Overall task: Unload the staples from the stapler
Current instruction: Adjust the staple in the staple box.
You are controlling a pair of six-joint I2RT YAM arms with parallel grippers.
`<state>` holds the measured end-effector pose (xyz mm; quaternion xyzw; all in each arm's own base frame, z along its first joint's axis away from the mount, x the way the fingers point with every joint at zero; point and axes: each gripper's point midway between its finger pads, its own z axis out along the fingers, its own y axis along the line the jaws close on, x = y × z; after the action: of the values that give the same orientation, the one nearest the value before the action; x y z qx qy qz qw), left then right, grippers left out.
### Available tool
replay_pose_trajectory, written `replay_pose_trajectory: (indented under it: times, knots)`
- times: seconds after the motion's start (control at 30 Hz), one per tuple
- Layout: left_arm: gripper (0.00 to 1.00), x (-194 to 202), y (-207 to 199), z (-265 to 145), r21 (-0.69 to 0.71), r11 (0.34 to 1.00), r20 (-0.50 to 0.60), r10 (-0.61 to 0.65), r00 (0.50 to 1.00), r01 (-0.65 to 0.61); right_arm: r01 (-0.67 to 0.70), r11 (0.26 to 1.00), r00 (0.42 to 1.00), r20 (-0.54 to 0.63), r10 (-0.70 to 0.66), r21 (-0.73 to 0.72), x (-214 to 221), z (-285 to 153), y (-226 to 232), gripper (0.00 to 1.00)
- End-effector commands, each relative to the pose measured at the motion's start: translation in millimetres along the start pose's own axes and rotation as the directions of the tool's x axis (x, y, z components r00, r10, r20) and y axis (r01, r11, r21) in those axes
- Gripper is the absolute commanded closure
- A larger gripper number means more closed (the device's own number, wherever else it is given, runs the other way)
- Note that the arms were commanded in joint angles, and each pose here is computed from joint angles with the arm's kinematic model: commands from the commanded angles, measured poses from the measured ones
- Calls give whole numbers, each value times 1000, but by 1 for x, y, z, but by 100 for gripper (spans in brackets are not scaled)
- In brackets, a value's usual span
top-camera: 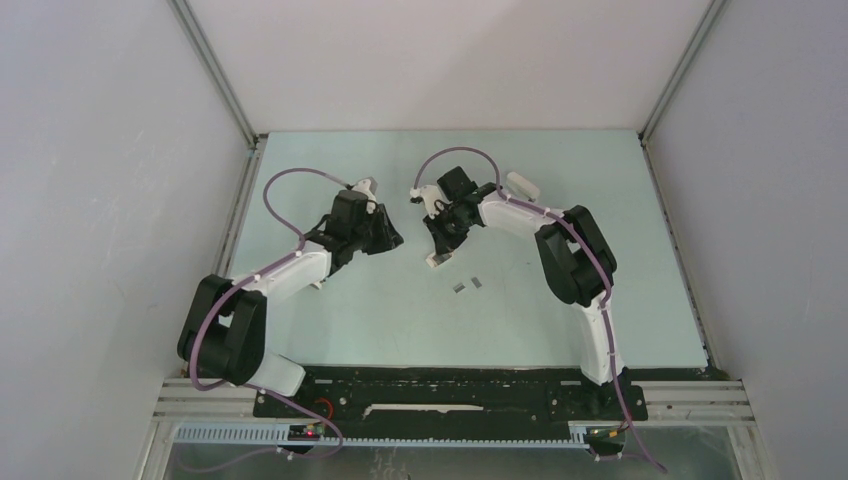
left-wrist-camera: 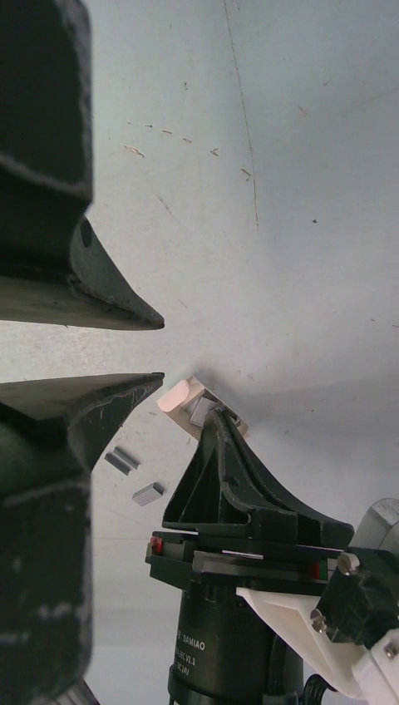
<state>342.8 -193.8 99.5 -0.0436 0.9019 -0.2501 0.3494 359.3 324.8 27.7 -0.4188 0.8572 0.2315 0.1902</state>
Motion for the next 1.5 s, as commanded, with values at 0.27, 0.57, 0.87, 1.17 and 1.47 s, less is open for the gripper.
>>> replay_pose_trajectory:
  times: [0.27,0.57,0.87,1.17,1.47]
  knots:
    - [69,-9,-6,-7,32,999,50,-9,999,7,63,998,997,48,-64,25,-13,-17,7,81]
    - [69,-7,-6,-8,38,999,49,-14,999,12,77,997,997,25,-77,14,-7,-15,10,77]
    - [69,-6,-6,-8,45,999,51,-16,999,14,108,994,992,57,-109,16,-15,-22,16,77]
    - [68,-6,-6,-10,46,999,58,-16,998,14,127,991,990,55,-128,30,-19,-21,15,75]
    - [68,-3,-4,-11,41,999,55,-20,998,18,153,988,988,29,-154,39,-13,-14,15,71]
